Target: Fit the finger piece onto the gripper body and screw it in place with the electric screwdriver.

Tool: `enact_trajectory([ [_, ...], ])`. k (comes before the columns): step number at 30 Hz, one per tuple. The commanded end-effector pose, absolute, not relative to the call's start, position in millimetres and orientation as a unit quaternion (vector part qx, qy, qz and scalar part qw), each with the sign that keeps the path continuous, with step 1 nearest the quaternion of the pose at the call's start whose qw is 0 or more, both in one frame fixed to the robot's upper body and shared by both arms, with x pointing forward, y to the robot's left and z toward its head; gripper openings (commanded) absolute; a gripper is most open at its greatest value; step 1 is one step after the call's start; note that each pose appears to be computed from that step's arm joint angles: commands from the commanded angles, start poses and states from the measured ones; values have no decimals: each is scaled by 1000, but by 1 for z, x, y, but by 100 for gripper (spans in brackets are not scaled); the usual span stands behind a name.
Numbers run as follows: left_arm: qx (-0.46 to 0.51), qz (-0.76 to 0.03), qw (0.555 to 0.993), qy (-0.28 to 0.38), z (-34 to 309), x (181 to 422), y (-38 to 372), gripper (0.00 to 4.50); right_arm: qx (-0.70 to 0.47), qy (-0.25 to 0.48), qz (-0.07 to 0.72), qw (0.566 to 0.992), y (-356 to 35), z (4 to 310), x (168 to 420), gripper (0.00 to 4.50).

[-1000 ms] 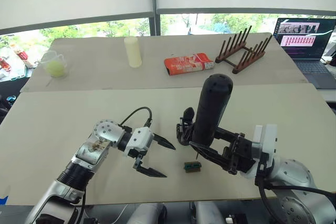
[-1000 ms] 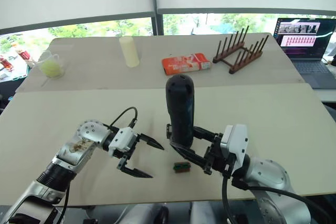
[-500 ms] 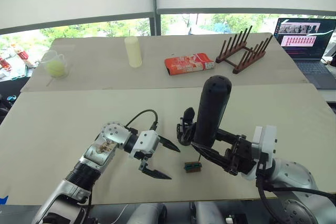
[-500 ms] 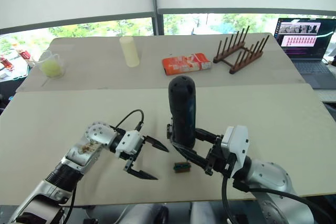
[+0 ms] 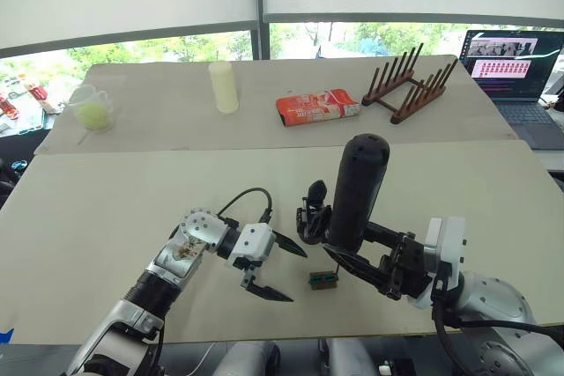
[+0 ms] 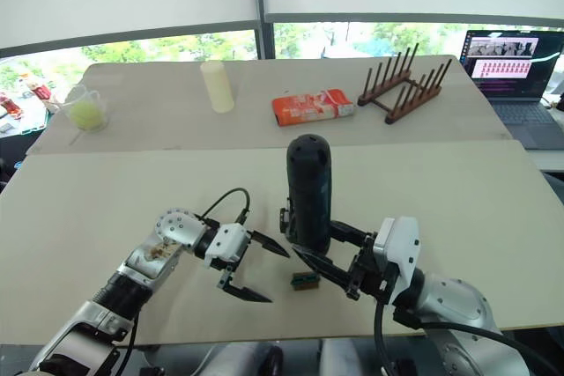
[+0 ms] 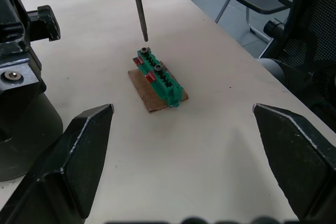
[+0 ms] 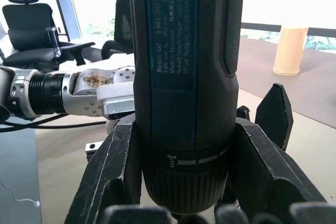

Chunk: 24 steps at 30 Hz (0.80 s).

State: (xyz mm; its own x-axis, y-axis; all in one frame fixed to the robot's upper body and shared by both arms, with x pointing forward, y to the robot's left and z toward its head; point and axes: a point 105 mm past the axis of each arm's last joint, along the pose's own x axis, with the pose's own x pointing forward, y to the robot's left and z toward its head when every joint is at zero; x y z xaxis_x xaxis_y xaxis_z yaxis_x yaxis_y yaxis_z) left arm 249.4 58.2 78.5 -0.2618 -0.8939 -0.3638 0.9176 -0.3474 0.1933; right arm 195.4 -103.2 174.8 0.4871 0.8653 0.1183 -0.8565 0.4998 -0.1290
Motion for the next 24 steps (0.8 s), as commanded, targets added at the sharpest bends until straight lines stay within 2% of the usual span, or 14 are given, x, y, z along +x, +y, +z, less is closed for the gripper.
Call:
enact_trajectory([
  [1, 218, -796, 564, 14, 84, 250, 56, 450, -38, -134, 504, 852, -102, 193, 188, 190],
  [24, 220, -794, 567, 11, 89, 254, 57, 450, -39, -135, 502, 854, -101, 187, 190, 190],
])
